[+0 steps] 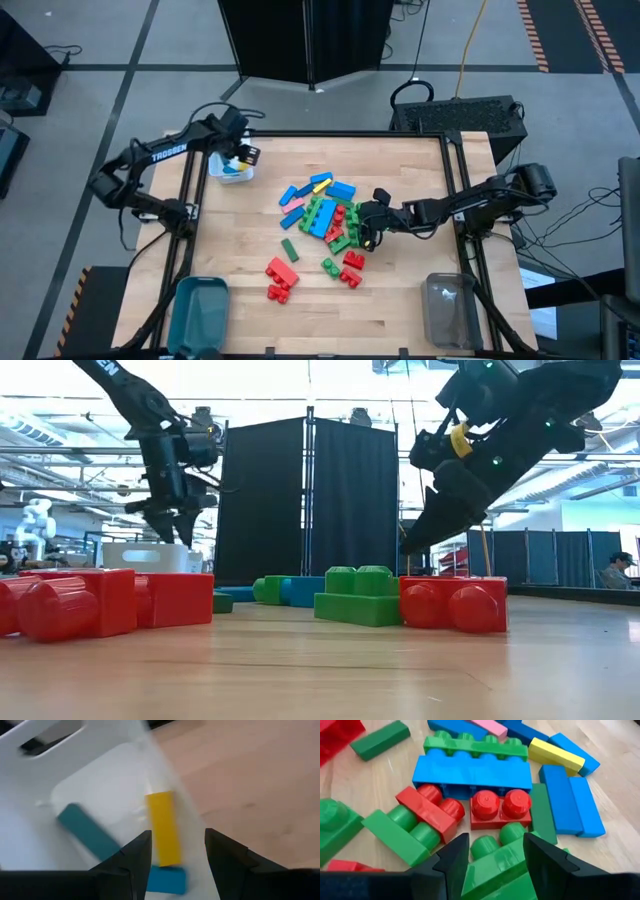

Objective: Sort blocks by size
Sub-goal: Put the blue block into the white bin, then put the dark blue block into the white bin

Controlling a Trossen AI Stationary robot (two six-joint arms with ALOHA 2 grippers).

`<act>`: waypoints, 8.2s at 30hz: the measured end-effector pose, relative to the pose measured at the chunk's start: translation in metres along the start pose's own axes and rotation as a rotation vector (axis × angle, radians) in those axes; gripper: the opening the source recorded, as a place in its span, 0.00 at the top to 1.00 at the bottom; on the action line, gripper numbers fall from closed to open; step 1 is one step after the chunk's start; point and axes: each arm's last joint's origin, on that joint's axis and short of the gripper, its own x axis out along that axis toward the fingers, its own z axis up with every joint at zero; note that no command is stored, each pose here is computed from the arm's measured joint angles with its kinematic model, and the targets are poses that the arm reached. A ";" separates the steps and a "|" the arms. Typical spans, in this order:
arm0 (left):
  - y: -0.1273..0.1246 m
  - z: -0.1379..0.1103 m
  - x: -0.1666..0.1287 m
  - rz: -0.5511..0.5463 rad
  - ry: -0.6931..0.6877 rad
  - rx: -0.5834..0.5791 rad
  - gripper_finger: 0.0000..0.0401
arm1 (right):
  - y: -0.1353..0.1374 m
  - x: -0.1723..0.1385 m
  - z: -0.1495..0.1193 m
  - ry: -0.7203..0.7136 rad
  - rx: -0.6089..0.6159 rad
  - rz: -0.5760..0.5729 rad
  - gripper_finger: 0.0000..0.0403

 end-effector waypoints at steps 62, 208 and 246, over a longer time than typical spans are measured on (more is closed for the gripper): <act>-0.158 -0.066 0.059 -0.192 0.050 0.464 0.59 | 0.002 -0.001 0.002 -0.032 -0.044 -0.011 0.56; -0.160 -0.045 0.074 -0.288 -0.101 0.624 0.56 | 0.002 -0.001 0.001 -0.022 -0.058 -0.010 0.56; -0.131 -0.037 0.014 -0.185 -0.127 0.456 0.80 | 0.003 -0.001 -0.002 0.002 -0.067 -0.013 0.56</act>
